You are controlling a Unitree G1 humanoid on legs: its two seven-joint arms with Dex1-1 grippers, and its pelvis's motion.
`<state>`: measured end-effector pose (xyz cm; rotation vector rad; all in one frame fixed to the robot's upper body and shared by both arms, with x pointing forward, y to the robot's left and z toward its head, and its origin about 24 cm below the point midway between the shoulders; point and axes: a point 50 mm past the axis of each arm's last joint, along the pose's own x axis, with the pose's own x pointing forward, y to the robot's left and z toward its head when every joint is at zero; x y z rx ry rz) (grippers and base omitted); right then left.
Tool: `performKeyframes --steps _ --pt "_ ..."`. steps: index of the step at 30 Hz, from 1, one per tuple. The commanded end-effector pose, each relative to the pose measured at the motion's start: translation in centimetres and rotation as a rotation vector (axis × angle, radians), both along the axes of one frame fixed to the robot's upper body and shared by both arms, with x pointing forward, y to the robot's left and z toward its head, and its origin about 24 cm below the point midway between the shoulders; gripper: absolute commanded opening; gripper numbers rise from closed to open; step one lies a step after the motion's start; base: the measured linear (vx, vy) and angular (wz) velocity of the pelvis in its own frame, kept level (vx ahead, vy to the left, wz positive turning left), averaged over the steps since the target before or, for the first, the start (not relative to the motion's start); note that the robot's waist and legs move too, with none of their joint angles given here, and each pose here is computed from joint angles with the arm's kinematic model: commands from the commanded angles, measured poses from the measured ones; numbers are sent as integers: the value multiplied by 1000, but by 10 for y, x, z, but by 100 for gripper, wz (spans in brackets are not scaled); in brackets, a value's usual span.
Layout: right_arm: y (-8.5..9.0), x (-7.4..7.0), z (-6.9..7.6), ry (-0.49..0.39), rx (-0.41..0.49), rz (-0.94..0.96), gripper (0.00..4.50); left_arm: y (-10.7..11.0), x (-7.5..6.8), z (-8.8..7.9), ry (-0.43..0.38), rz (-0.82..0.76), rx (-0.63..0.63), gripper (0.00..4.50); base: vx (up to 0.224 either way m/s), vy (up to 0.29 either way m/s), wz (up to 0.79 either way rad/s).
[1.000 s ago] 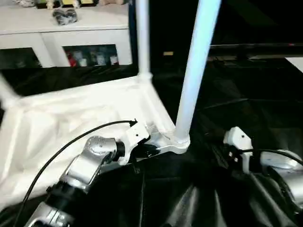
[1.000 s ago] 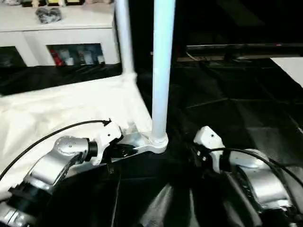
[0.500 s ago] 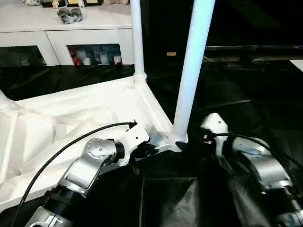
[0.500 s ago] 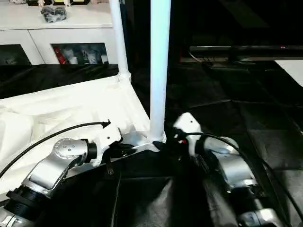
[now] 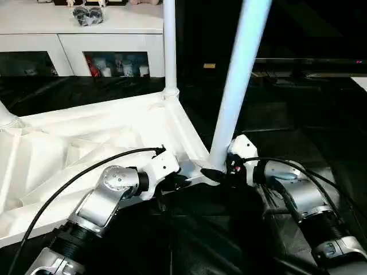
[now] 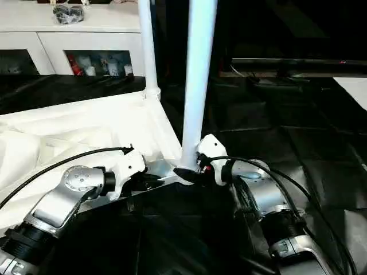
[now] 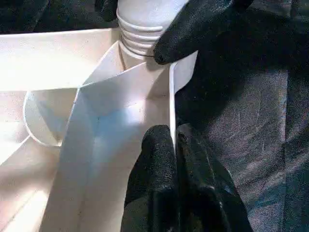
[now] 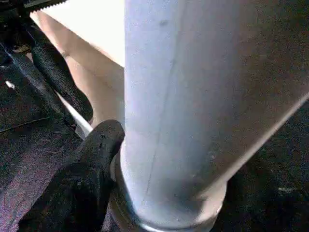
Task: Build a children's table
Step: Rotate leg to tighten
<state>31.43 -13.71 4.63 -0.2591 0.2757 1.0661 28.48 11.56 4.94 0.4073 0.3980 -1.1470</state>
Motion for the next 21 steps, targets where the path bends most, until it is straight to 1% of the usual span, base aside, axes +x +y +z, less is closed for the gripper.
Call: performKeyframes --steps 1,3,5,7,9,10,11,12,13,15,17,19,20,21 --pt "-3 4 1 -13 -27 -12 287 10 -4 -14 59 33 24 0 0 0 0" --pt "0 4 -2 -14 -15 -45 276 9 1 -13 51 77 15 0 0 0 0" --pt "1 4 -4 -14 -15 -58 273 9 2 -12 48 86 13 0 0 0 0" --pt "5 5 -11 -18 -11 -151 272 6 7 -11 29 130 17 0 0 0 0" --pt "11 5 -19 1 6 -261 271 0 15 -10 -6 184 21 0 0 0 0" --pt "20 5 -24 28 39 -347 271 -9 22 -8 -31 226 14 0 0 0 0" --pt "26 5 -25 42 57 -387 271 -14 25 -7 -43 249 7 0 0 0 0" --pt "26 5 -25 42 57 -387 270 -14 25 -7 -43 249 7 0 0 0 0" --pt "44 5 -28 57 81 -454 270 -28 31 -5 -60 281 -9 0 0 0 0" --pt "61 6 -28 49 83 -486 270 -42 34 -2 -81 282 -18 0 0 0 0" --pt "78 6 -22 48 124 -447 270 -51 34 -1 -90 249 -27 0 0 0 0" --pt "87 5 -16 24 153 -406 270 -56 34 0 -91 226 -33 0 0 0 0" --pt "88 4 -15 17 159 -394 270 -56 34 0 -92 216 -33 0 0 0 0" --pt "86 4 -13 18 169 -389 305 -55 33 1 -88 199 -38 0 0 0 0"
